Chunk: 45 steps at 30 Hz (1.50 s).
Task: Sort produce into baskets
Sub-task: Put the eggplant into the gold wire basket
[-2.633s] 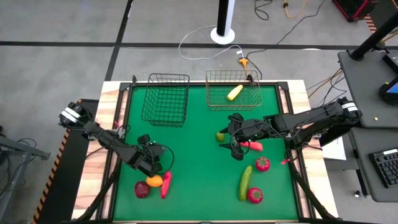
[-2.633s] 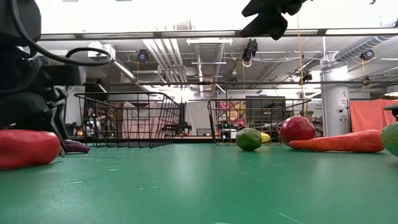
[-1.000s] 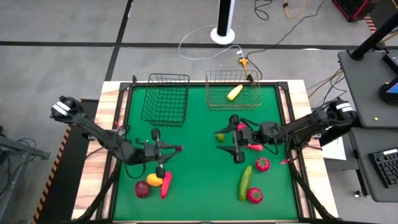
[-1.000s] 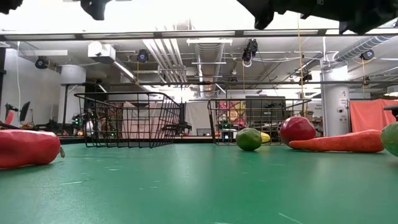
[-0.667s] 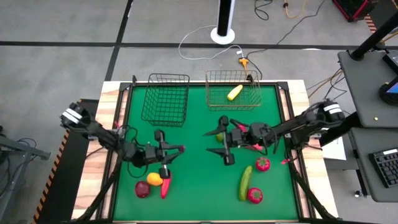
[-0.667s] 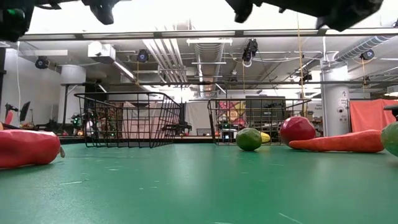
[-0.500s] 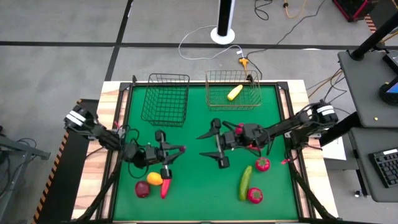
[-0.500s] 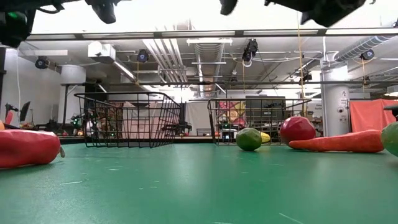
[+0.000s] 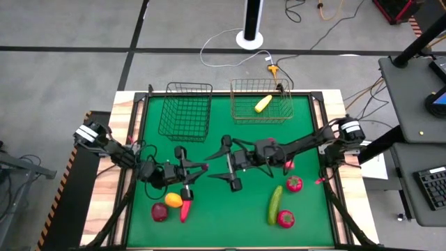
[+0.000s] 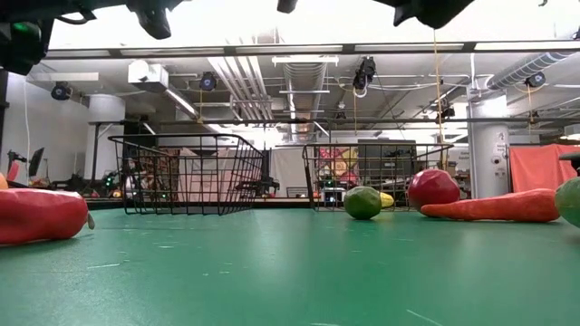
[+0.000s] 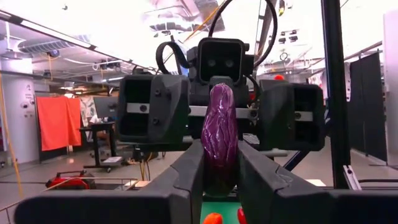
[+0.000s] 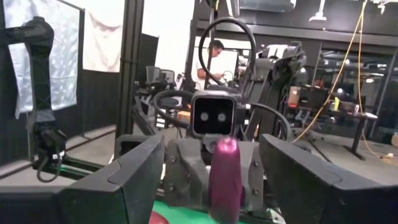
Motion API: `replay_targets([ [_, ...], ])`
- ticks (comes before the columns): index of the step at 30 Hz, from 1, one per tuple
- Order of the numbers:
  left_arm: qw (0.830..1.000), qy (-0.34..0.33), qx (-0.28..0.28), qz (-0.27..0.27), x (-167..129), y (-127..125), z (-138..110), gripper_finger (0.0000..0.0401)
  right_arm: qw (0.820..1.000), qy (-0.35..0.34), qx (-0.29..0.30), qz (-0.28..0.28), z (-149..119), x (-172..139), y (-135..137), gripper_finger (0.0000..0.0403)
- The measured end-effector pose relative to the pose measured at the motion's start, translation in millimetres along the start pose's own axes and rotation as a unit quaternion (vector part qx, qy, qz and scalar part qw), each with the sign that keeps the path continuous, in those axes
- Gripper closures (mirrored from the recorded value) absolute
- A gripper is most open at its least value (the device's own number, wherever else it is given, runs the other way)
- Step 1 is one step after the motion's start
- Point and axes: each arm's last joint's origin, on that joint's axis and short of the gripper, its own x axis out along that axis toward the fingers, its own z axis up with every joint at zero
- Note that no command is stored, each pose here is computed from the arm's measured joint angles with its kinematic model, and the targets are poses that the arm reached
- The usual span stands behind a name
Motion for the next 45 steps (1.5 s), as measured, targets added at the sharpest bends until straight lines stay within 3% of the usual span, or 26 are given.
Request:
replay_targets([
  [14,1.0,-0.002,0.0,-0.004,0.1,-0.3,0.2,0.034,1.0,0.005,-0.006,0.001,0.6,5.4,-0.6,0.0205],
  [37,1.0,-0.002,0.0,-0.007,0.1,-0.5,0.0,0.034,1.0,0.006,-0.009,-0.001,0.5,5.1,-0.8,0.0355],
  [45,1.0,0.001,-0.005,0.001,0.1,-0.1,-0.1,0.0315,1.0,0.009,-0.009,-0.001,-0.1,5.1,-0.9,0.037],
])
